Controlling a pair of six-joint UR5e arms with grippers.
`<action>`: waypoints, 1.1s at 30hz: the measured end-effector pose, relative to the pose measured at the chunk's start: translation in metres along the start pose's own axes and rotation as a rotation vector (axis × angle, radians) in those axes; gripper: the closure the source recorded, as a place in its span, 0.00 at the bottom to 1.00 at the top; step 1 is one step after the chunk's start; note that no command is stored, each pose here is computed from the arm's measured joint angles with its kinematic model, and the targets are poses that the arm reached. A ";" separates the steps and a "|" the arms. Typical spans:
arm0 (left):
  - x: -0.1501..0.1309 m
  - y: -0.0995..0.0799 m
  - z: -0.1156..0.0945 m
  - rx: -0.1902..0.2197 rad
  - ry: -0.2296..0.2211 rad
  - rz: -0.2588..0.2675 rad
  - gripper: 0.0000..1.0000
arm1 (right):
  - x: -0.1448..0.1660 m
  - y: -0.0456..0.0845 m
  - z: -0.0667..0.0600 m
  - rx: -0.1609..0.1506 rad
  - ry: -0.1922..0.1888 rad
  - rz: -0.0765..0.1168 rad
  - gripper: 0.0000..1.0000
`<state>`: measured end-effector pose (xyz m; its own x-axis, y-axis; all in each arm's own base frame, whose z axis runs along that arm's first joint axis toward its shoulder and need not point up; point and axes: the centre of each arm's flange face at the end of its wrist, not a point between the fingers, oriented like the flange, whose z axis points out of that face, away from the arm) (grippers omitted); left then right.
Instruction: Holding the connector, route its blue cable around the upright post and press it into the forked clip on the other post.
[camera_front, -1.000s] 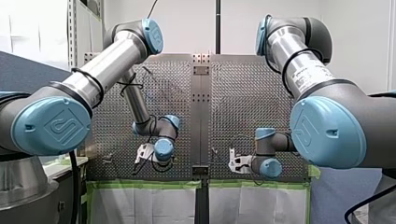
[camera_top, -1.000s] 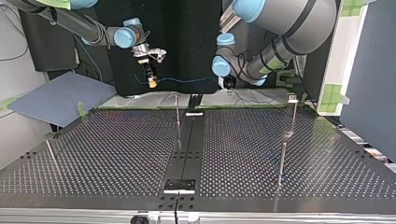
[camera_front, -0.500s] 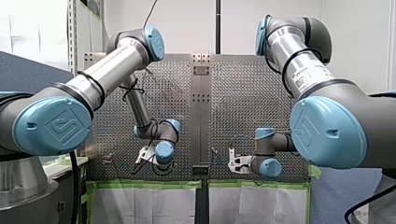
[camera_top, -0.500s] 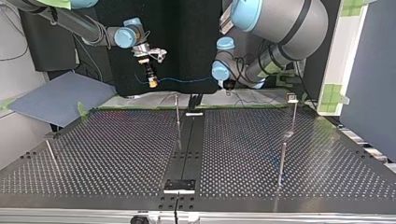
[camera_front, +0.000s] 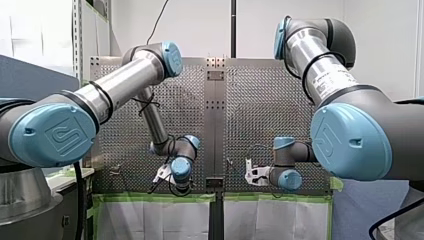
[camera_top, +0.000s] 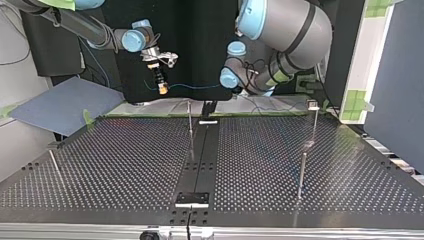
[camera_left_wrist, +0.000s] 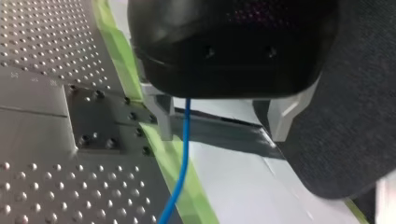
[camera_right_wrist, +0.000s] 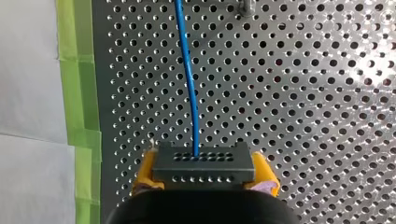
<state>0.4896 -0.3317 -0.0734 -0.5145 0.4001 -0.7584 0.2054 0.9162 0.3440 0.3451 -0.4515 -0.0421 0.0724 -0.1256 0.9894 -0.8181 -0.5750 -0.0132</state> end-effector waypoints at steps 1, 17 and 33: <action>-0.001 -0.002 0.001 0.007 -0.005 -0.008 0.00 | 0.000 0.000 0.000 0.000 0.000 -0.001 1.00; -0.010 -0.016 0.005 0.133 -0.053 -0.146 0.00 | 0.003 0.003 0.004 -0.009 0.003 -0.017 1.00; -0.023 -0.029 -0.014 0.297 -0.073 -0.292 0.00 | 0.005 0.006 0.008 -0.025 0.008 -0.019 1.00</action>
<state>0.4837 -0.3683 -0.0580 -0.5285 0.1136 -0.8413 0.2964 0.9533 -0.0575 0.3453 -0.4618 -0.0384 0.0837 -0.1086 0.9906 -0.8305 -0.5569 0.0091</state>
